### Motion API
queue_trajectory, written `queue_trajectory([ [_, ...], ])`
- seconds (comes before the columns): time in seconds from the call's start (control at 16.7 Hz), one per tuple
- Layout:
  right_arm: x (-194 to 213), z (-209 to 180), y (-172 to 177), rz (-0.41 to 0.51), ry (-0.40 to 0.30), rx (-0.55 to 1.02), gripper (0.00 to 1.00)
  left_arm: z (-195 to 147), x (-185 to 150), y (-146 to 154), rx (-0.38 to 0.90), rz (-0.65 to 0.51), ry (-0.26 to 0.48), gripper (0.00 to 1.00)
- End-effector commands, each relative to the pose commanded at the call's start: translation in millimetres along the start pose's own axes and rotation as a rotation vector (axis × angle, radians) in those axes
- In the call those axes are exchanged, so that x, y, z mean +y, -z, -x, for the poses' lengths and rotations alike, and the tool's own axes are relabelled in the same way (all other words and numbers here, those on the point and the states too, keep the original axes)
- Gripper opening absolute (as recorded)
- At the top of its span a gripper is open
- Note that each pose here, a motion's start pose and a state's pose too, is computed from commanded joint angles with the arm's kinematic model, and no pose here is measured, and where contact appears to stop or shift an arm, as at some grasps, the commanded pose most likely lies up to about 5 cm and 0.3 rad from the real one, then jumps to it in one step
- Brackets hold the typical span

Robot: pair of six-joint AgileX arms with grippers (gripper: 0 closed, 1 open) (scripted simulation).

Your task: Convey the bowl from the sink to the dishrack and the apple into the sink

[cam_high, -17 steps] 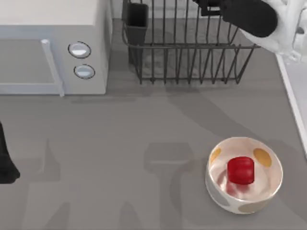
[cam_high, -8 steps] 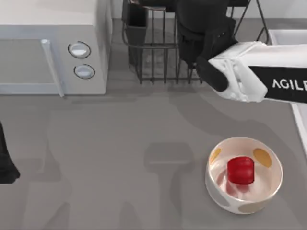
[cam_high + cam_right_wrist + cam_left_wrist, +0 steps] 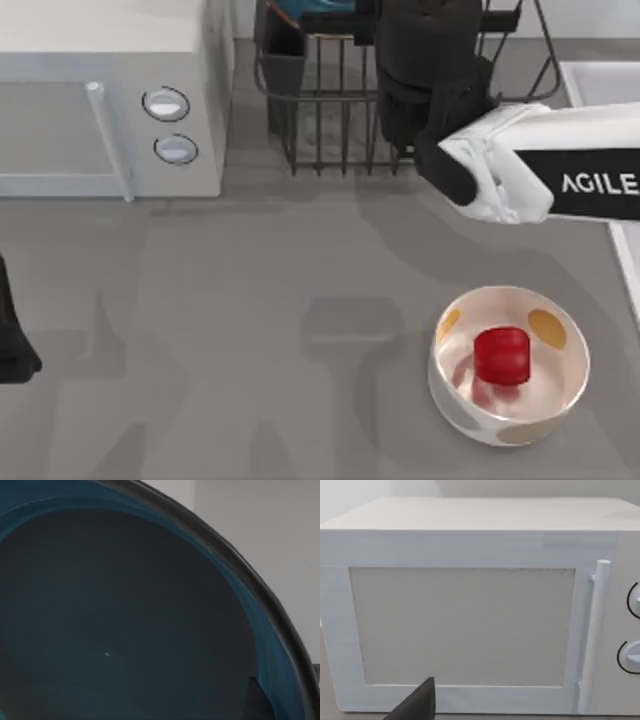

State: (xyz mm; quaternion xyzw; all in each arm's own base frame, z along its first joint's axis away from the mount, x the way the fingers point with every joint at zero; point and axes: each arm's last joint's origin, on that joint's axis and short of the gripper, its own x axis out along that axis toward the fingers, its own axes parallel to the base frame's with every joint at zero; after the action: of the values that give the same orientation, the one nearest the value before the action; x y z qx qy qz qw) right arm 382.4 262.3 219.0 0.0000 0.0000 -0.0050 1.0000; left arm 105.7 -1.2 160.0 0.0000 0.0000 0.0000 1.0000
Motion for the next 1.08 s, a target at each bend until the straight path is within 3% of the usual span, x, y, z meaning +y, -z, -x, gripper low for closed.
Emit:
queue_trajectory([
  [0.72, 0.0, 0.0, 0.0, 0.0, 0.0, 0.0, 0.98, 0.0, 0.0, 0.0, 0.0, 0.0, 0.0, 1.0],
  [1.08, 0.0, 0.0, 0.0, 0.0, 0.0, 0.0, 1.0, 0.0, 0.0, 0.0, 0.0, 0.0, 0.0, 1.0],
])
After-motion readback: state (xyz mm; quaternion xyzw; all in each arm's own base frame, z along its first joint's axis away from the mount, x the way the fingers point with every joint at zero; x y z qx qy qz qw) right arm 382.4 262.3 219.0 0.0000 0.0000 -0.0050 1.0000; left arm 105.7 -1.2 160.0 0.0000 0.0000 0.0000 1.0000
